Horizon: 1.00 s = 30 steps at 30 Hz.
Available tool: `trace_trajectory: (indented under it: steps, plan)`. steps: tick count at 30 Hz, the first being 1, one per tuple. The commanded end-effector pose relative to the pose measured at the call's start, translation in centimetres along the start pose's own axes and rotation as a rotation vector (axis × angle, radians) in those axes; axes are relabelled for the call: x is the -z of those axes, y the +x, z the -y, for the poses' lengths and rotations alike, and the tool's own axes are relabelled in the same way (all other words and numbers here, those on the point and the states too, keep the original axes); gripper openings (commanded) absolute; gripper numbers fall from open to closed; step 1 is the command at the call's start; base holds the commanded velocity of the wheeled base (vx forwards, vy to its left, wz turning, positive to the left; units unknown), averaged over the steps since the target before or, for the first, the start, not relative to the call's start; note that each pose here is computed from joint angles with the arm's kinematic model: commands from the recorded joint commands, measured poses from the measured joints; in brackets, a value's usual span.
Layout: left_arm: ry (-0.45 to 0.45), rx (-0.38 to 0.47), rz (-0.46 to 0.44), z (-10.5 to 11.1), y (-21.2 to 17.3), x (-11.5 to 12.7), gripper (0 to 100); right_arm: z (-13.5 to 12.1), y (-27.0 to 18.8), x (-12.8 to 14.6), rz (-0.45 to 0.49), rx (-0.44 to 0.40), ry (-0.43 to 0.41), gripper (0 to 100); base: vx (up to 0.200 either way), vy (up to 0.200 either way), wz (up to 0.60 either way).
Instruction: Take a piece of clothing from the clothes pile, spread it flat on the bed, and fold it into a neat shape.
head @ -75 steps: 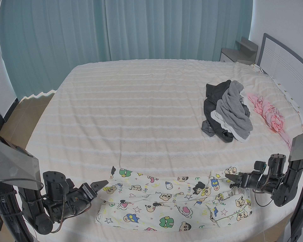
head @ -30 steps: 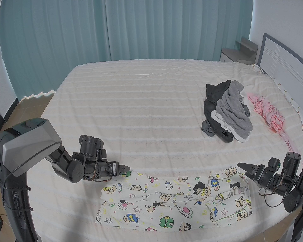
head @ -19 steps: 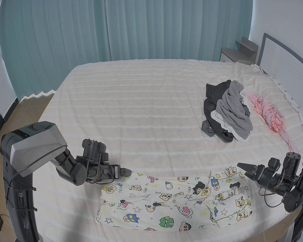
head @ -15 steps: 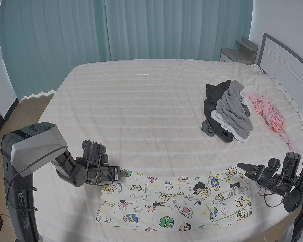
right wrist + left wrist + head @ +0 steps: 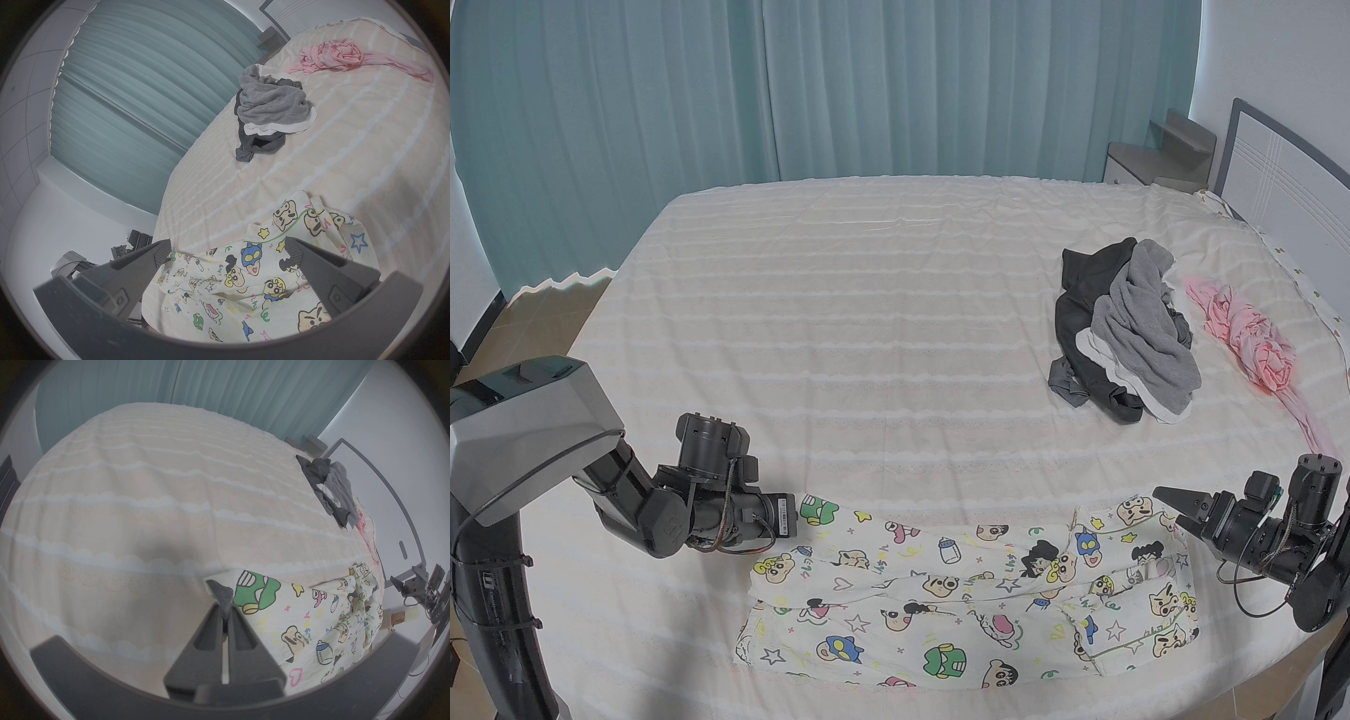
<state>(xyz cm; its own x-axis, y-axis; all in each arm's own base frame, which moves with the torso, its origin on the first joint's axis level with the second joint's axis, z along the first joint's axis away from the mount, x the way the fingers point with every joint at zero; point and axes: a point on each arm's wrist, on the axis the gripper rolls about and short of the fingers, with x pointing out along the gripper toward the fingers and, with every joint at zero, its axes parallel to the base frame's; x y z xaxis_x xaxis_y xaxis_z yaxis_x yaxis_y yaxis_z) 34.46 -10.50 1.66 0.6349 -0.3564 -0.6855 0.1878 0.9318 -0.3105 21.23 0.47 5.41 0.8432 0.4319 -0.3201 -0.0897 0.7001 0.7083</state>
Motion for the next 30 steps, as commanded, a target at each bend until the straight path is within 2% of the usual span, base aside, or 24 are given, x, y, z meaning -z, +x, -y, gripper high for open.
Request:
trace_trajectory:
  steps: [1, 13, 24, 30]
  plan:
    - [0.007, 0.01, 0.039, 0.5, -1.3, -0.9, 0, 0.1, -0.2, 0.3, -0.011, 0.009, 0.008, 100, 0.0, 0.0, 0.0]
    - [0.011, 0.012, 0.117, 0.5, -3.2, -2.7, 0, 0.1, -0.2, 0.3, -0.011, 0.009, 0.008, 100, 0.0, 0.0, 0.0]
    - [0.022, 0.008, 0.118, 0.4, -3.1, -2.8, 0, 0.1, -0.2, 0.3, -0.011, 0.011, 0.008, 100, 0.0, 0.0, 0.0]
    - [0.023, 0.012, 0.149, 0.4, -3.2, -3.8, 0, 0.1, -0.2, 0.3, -0.011, 0.011, 0.008, 100, 0.0, 0.0, 0.0]
